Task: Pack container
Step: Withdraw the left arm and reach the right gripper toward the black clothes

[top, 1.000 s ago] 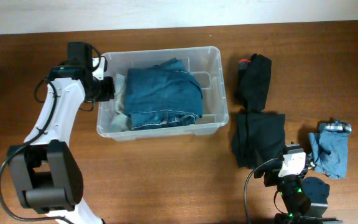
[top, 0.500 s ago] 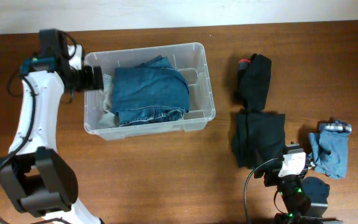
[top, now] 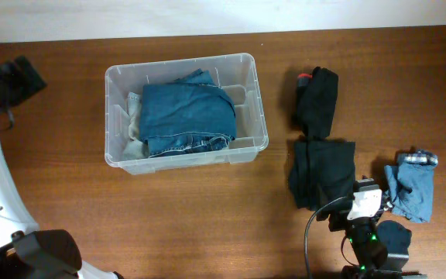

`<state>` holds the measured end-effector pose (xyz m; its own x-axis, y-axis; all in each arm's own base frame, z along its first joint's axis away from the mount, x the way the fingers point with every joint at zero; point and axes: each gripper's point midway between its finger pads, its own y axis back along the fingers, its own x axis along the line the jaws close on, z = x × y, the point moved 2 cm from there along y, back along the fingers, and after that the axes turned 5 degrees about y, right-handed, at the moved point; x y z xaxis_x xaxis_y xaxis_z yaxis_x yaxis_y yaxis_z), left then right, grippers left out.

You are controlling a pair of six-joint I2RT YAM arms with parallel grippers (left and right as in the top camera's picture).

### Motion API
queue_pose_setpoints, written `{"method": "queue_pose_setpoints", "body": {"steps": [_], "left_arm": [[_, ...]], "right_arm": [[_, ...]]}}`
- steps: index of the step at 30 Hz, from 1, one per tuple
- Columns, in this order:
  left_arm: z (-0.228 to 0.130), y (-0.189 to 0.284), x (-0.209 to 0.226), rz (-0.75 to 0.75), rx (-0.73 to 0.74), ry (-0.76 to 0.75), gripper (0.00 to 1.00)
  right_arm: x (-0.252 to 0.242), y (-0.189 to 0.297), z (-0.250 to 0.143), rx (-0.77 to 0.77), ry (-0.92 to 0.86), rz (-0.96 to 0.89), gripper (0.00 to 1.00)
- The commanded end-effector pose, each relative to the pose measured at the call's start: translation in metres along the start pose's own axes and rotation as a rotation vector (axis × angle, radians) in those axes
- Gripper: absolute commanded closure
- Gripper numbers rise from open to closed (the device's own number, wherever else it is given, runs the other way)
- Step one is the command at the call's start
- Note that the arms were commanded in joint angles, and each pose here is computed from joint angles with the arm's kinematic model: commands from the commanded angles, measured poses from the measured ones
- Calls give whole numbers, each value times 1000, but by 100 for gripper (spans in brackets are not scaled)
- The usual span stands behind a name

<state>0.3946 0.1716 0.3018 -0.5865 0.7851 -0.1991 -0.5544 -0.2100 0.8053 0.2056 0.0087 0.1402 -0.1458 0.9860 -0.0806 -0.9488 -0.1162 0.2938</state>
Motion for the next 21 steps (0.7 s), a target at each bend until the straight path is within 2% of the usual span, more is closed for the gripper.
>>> {"method": "queue_pose_setpoints", "body": {"steps": [1,3,7,10,13,14,17,21], "left_arm": [[6,10,10,14,-27,37,1],[6,10,10,14,-27,37,1],[6,10,10,14,-26,37,1],[6,10,10,15,-24,37,1],[6,10,10,15,-24,37,1],[6,10,10,15,-24,37,1],[6,10,10,15,-24,37,1],[6,10,10,15,-24,37,1]], "right_arm": [[11,0,12,-64,-71,80,2],[12,1,22,-109,-71,89,2],[3,17,89,-390,-74,64,2],[-8,28,125,-458,-119,15,1],[-14,17,148,-333,-155,31,1],[-17,3,155,-224,-187,46,1],[-22,-28,170,-29,-245,93,1],[-13,-91,213,187,-340,340,2]]}}
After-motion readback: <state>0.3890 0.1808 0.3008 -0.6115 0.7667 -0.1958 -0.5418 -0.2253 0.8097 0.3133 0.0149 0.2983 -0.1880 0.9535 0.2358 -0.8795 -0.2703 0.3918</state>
